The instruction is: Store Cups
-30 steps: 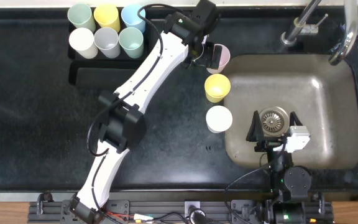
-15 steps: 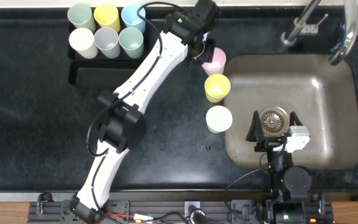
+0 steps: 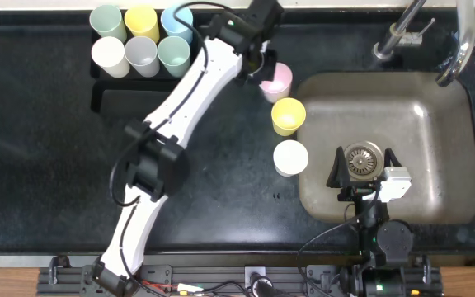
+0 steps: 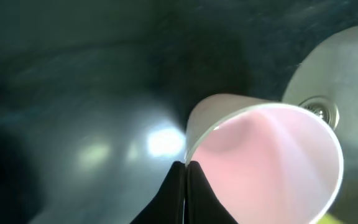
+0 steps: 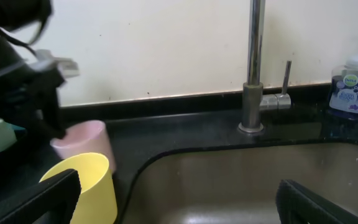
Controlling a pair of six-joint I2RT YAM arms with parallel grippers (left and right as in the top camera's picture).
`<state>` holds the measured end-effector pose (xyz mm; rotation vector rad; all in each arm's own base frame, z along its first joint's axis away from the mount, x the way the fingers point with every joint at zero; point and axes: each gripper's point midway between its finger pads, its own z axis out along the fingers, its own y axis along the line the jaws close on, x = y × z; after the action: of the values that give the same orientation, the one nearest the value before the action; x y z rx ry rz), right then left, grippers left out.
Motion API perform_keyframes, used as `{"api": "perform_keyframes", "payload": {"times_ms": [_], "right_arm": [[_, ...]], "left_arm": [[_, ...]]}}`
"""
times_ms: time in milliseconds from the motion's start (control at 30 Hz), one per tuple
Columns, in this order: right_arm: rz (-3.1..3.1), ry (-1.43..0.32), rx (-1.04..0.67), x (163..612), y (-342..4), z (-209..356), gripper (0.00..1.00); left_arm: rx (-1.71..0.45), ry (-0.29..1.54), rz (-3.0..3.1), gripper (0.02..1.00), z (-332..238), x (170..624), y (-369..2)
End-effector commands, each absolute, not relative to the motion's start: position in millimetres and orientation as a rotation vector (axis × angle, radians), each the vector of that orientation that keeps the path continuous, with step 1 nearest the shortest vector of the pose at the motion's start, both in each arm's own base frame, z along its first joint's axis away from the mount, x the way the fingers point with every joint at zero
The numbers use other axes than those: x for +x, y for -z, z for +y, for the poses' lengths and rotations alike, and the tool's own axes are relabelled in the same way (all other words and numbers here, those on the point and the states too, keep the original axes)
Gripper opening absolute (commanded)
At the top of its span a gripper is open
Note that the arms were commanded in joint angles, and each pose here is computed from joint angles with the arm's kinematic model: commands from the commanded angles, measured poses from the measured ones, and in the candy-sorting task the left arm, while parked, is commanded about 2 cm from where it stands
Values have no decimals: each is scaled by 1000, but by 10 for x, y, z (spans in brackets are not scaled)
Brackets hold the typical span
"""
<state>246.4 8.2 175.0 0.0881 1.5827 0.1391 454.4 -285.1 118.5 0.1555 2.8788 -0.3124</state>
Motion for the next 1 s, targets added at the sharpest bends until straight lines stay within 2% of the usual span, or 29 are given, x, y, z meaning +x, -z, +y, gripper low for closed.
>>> {"api": "perform_keyframes", "payload": {"times_ms": [33,233,333,467,567,667,833,1000], "right_arm": [[1582,-143,84,2466,-1720,91,996],[1582,-143,84,2466,-1720,91,998],[1582,-143,84,2466,-1720,91,998],[1582,-143,84,2466,-1720,91,998],[1582,-143,84,2466,-1720,91,998],[1582,-143,84,2466,-1720,91,998],[1582,-143,84,2466,-1720,91,996],[1582,-143,84,2466,-1720,91,996]], "left_arm": [[31,402,2695,36,-2427,4520,-2334],[-153,438,2554,36,-1722,4174,-3291],[-420,258,2523,36,-1004,3869,-3515],[-687,14,2494,36,-143,3446,-3587],[-795,-37,2460,36,256,3275,-3532],[-901,-45,2445,38,498,3180,-3260],[-933,74,2500,38,463,3322,-2675],[-933,88,2542,36,437,3541,-2394]]}}
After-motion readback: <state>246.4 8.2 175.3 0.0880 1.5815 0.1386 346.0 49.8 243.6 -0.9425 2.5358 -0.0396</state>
